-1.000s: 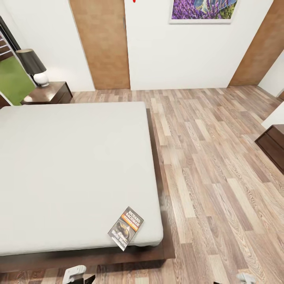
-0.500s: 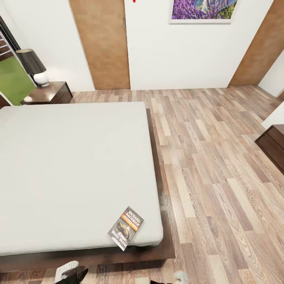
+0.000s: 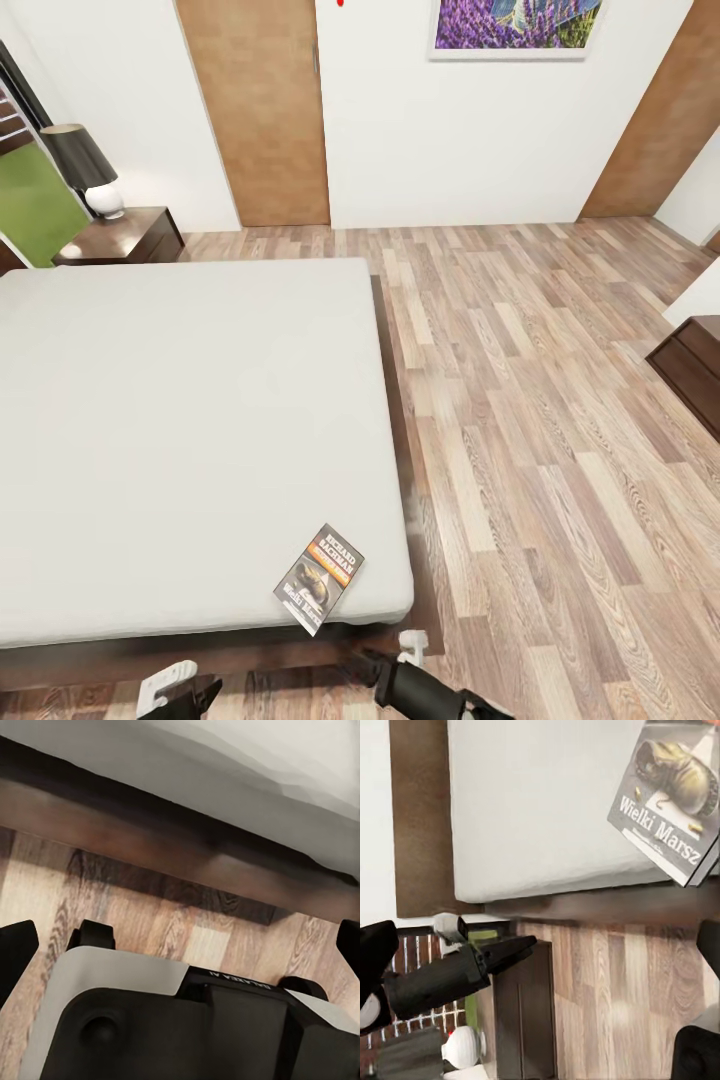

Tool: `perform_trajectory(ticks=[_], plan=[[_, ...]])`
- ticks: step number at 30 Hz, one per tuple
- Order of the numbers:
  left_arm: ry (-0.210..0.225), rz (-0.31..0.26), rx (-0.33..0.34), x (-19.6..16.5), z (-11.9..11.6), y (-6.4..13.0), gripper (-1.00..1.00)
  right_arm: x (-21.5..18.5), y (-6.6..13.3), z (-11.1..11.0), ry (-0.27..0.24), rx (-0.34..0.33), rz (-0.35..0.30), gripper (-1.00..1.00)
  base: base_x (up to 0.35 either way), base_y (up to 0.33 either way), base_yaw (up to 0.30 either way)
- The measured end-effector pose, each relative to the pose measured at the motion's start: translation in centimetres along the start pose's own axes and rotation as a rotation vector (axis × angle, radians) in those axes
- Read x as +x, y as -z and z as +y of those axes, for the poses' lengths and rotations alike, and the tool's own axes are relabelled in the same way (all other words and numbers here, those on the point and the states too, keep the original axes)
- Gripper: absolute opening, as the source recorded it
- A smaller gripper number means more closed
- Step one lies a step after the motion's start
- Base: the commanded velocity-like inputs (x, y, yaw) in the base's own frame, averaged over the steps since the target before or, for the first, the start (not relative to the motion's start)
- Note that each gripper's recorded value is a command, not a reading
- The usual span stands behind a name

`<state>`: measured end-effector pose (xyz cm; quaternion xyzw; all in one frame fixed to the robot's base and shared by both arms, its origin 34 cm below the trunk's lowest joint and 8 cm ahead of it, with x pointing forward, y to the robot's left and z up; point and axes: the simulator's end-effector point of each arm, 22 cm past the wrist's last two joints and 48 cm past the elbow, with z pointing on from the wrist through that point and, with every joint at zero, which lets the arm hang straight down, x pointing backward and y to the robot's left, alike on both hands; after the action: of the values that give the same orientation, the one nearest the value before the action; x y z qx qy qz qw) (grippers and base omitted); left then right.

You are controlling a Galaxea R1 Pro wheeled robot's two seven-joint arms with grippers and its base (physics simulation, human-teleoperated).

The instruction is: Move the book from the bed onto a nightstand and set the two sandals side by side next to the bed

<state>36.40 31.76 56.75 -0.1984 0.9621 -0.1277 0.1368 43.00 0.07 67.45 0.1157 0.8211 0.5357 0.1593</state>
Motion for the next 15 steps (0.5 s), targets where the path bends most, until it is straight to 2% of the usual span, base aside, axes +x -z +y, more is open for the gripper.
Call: perform_trajectory(ticks=[3, 8, 15], plan=[[0.001, 0.000, 0.000, 0.0, 0.0, 0.0, 1.00, -1.5, -0.4, 0.7, 0.025, -0.016, -0.026, 1.00, 0.000, 0.000, 0.000], [0.001, 0.001, 0.001, 0.1, -0.1, 0.0, 1.00, -3.2, -0.3, 0.8, 0.004, -0.022, -0.083, 1.00, 0.000, 0.000, 0.000], [0.000, 0.002, 0.001, 0.1, -0.1, 0.0, 1.00, -3.9, -0.1, 0.7, 0.005, -0.017, -0.107, 1.00, 0.000, 0.000, 0.000]])
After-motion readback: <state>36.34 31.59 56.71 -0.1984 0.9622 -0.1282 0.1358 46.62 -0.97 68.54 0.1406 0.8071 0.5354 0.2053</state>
